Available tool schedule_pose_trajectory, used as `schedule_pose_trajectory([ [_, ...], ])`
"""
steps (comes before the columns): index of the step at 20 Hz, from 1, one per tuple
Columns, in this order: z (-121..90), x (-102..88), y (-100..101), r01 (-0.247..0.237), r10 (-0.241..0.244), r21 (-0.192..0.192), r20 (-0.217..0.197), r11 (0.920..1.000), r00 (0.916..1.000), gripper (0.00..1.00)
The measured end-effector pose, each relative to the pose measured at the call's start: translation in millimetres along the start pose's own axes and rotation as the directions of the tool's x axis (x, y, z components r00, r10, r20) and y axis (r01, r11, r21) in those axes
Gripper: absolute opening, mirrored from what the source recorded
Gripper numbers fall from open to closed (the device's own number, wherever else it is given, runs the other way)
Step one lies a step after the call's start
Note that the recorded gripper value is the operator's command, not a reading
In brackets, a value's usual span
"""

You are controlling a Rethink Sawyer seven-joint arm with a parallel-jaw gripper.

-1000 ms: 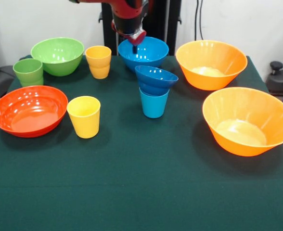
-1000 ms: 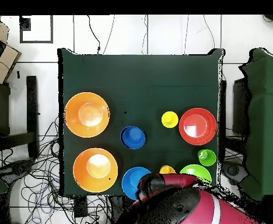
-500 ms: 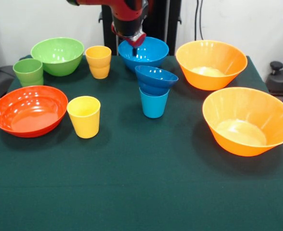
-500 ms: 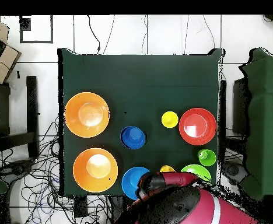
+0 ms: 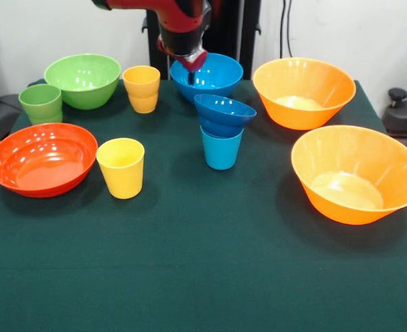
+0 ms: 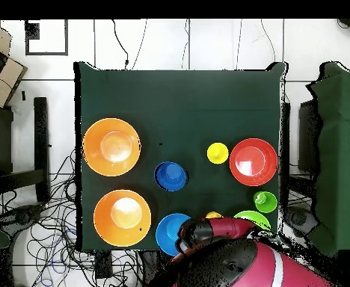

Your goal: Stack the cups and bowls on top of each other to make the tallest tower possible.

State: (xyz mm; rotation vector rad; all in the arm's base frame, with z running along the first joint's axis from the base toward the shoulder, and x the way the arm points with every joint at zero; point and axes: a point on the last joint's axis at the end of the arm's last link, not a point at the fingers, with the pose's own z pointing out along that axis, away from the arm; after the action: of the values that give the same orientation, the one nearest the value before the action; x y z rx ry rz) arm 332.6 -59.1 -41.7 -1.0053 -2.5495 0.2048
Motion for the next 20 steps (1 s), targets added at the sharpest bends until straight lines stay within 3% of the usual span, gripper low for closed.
schedule_pose_trajectory([
  [20,17.2,3.1,1.3,0.028,-0.028,0.000,-0.010,0.9996,0.9996,1.00],
])
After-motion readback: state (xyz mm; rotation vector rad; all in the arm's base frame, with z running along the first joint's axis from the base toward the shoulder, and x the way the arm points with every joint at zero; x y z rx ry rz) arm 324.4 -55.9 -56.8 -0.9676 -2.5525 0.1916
